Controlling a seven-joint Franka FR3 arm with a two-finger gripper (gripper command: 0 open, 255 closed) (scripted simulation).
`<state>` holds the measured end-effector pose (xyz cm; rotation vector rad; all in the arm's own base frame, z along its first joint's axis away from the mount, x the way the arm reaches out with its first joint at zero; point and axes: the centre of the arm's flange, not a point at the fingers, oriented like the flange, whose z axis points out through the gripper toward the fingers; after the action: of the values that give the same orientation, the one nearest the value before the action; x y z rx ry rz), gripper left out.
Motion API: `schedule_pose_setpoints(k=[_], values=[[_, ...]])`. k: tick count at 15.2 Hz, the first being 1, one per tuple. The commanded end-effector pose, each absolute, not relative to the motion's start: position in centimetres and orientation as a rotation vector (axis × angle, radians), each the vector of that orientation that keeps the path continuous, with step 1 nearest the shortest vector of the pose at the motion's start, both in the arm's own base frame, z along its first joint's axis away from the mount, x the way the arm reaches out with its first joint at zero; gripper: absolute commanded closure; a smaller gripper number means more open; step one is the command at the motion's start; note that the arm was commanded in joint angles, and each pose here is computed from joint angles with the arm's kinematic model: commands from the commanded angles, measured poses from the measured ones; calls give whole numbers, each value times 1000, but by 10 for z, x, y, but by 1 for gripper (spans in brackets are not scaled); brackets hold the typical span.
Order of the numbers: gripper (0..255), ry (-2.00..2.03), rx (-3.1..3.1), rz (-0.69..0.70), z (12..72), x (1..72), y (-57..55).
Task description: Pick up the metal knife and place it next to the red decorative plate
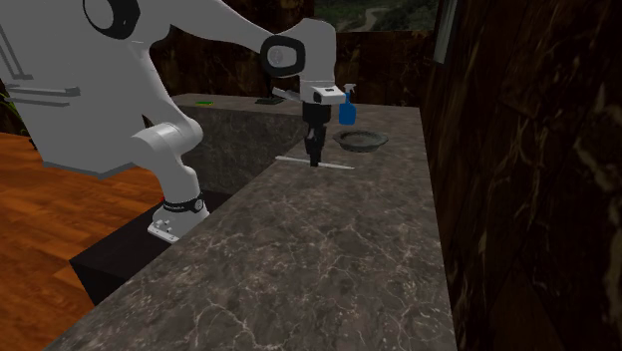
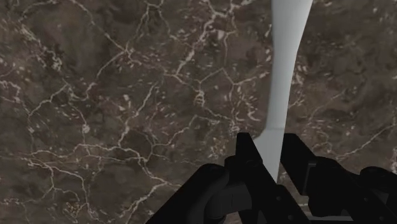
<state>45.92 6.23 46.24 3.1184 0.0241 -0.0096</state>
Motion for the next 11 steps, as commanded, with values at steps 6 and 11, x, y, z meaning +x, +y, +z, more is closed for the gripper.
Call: schedule_pose_setpoints(k=[6,11], values=[[255,21,3119,-10,461,477,155],[255,21,3119,-10,461,489,220]])
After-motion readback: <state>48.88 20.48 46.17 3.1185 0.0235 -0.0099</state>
